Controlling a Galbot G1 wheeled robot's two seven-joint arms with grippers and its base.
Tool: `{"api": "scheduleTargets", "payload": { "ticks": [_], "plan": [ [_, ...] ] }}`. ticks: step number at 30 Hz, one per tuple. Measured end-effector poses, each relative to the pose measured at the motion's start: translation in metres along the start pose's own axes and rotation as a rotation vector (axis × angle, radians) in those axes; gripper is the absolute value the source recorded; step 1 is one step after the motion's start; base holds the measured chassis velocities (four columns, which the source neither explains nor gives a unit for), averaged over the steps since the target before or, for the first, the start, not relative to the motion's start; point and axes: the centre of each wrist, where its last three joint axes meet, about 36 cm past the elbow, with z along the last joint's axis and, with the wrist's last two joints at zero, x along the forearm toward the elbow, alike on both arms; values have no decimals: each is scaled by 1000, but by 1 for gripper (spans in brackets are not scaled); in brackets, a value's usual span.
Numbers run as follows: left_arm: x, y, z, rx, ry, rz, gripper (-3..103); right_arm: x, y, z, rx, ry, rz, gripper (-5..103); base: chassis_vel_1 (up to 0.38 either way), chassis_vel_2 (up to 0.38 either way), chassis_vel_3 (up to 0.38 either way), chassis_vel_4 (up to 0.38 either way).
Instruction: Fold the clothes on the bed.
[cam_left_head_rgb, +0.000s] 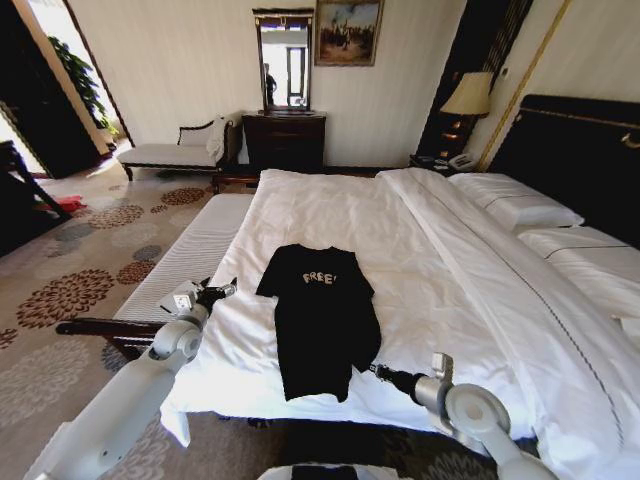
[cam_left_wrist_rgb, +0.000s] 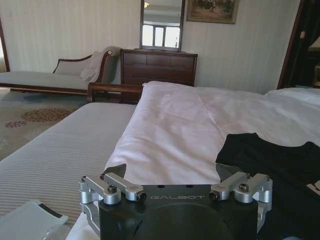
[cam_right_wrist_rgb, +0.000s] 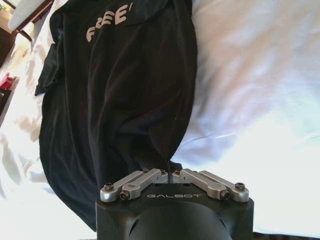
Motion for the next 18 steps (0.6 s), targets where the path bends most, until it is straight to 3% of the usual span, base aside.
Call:
{"api": "scheduleTargets", "payload": {
  "ticks": [17, 18],
  "plan": [
    [3, -1, -2, 11, -9, 6, 100, 32, -31, -12, 173, -15, 181, 0, 0, 0, 0, 0],
    [3, 1, -3, 9, -11, 7, 100, 36, -30, -3, 233, 1, 219, 0, 0, 0, 0, 0]
  ]
}}
